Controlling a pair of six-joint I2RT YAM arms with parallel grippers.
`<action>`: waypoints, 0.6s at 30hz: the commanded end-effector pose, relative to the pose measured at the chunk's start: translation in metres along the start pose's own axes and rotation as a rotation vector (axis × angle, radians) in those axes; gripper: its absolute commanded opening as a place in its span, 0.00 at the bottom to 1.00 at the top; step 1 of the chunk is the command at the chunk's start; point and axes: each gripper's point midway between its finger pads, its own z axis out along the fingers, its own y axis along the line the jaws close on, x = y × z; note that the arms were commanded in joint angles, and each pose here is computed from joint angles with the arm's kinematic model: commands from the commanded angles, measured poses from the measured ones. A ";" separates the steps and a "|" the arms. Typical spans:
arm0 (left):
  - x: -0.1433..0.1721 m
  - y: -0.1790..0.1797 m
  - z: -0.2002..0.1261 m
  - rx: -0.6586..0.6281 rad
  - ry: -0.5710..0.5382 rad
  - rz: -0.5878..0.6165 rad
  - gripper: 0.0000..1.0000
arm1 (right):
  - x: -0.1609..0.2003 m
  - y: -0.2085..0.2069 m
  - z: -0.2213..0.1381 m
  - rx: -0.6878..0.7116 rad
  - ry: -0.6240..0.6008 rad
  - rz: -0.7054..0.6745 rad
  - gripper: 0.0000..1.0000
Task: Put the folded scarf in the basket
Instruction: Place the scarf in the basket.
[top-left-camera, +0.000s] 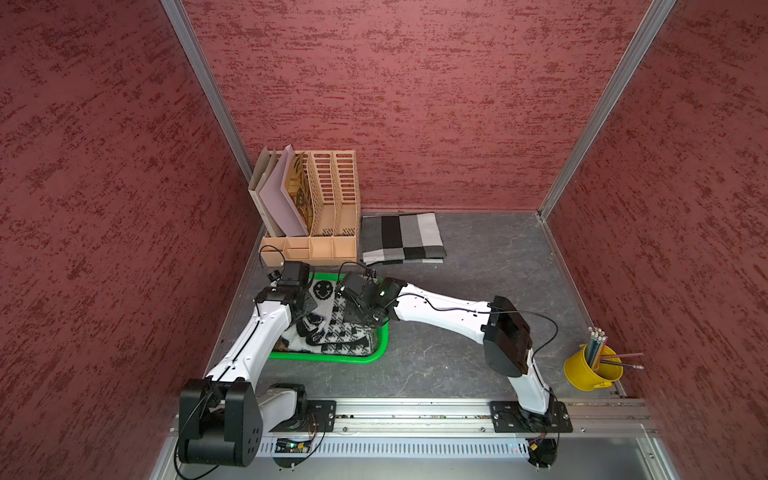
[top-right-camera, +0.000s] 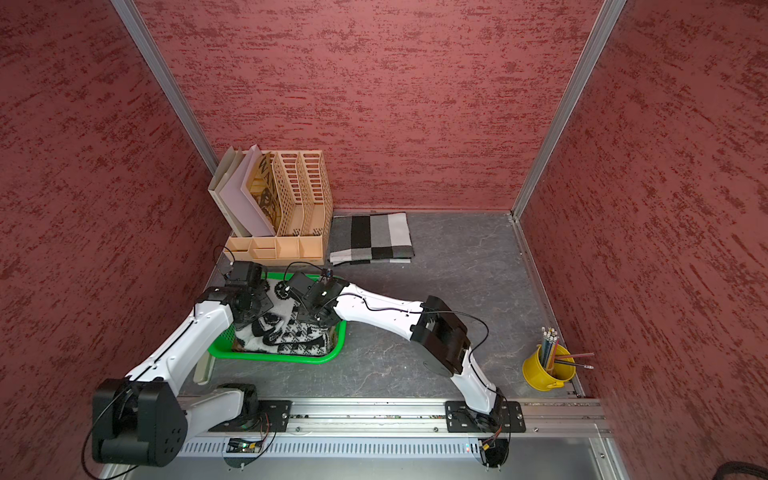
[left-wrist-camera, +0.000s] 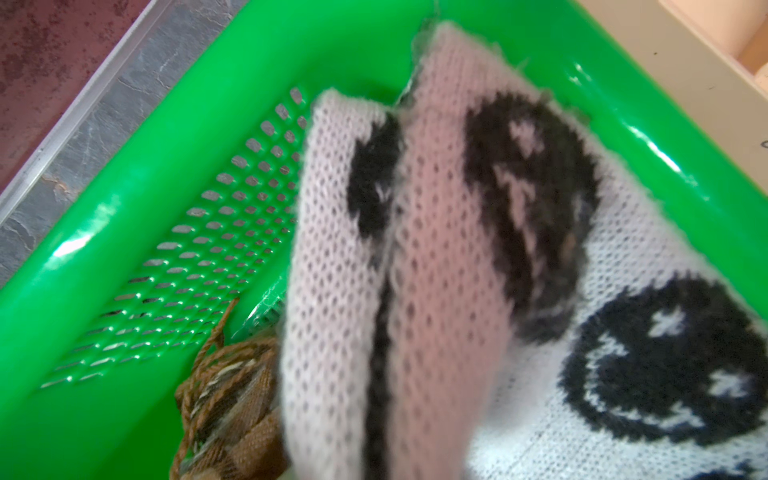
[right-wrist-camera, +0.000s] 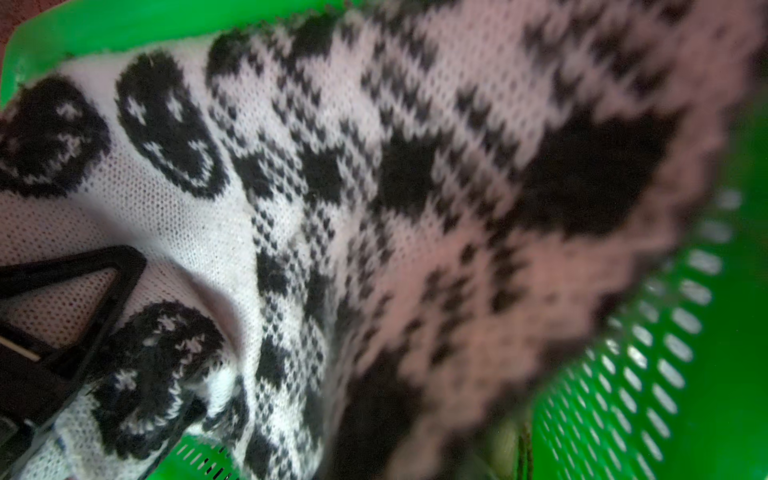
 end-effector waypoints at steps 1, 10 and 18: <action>-0.014 -0.001 0.002 -0.010 -0.052 -0.011 0.00 | 0.003 -0.007 0.009 0.025 0.018 0.013 0.00; -0.023 0.010 -0.019 -0.035 -0.110 -0.042 0.60 | -0.008 -0.009 -0.024 0.043 -0.073 -0.035 0.78; -0.047 0.021 -0.071 -0.020 -0.246 -0.090 0.61 | -0.022 -0.020 -0.084 0.050 -0.210 -0.068 0.81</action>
